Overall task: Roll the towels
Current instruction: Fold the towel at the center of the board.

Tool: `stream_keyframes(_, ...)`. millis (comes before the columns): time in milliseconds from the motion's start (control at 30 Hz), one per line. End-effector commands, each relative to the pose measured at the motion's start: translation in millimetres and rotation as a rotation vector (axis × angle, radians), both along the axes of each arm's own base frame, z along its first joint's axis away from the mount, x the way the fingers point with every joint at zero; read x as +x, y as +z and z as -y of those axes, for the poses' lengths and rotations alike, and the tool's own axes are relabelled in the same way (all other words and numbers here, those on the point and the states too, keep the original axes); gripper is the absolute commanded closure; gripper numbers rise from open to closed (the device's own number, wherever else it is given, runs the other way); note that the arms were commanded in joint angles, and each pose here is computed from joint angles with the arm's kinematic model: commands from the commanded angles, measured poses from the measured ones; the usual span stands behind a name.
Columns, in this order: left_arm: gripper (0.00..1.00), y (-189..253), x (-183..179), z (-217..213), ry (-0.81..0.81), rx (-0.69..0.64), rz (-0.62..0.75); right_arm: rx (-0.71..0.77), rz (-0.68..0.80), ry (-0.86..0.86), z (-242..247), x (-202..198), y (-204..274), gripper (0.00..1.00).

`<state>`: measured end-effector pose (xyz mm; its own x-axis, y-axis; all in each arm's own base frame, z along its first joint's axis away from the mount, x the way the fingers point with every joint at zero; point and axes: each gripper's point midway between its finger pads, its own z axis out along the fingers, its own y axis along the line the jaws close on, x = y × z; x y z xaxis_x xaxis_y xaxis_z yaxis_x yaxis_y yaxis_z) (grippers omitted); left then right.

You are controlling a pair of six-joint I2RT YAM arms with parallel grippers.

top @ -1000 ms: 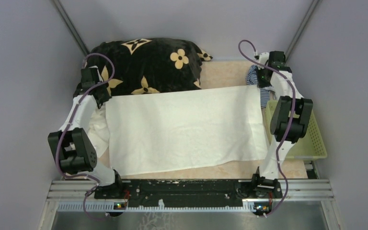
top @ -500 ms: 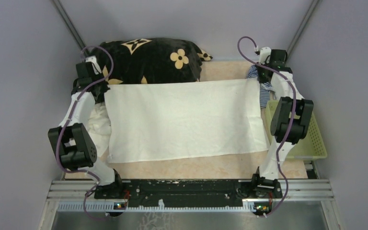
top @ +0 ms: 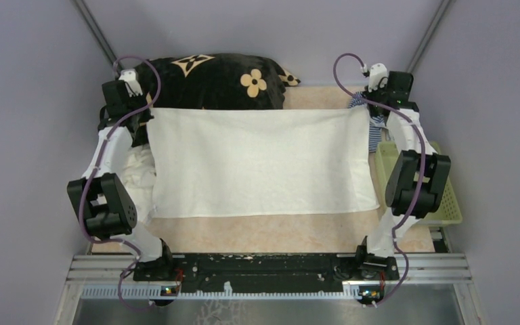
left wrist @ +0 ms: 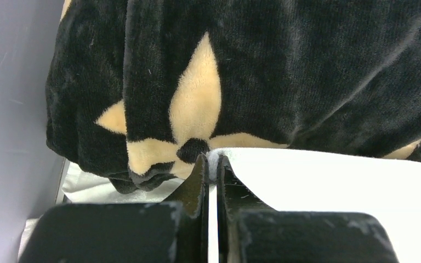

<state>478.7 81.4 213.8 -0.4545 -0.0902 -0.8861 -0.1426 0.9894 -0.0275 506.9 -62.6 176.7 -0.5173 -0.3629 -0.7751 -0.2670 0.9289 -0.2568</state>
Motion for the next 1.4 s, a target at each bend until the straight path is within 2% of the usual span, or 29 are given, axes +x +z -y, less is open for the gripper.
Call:
stream_keyframes(0,1.0,28,-7,-6,-0.006,0.039,0.078,-0.023,0.149,0.009,4,-4,46,1.0)
stream_keyframes(233,1.0,22,-34,6,-0.037,0.02,0.052,-0.018,0.197,0.023,-5,-38,50,1.0)
stream_keyframes(533,1.0,16,-76,6,0.002,0.04,0.027,-0.088,0.327,-0.069,6,-81,54,1.0)
stream_keyframes(833,1.0,30,-92,16,-0.033,0.036,0.066,-0.149,0.426,-0.108,13,-101,64,1.0)
stream_keyframes(933,1.0,31,-87,11,-0.021,0.057,0.085,-0.157,0.439,-0.123,16,-98,65,1.0)
stream_keyframes(1033,1.0,44,-66,12,-0.05,0.056,0.121,-0.151,0.427,-0.123,18,-85,71,1.0)
stream_keyframes(1200,1.0,51,-25,28,-0.202,0.052,0.179,-0.197,0.444,-0.175,37,-68,85,1.0)
stream_keyframes(1367,1.0,46,-12,41,-0.318,0.073,0.216,-0.209,0.466,-0.204,55,-61,94,1.0)
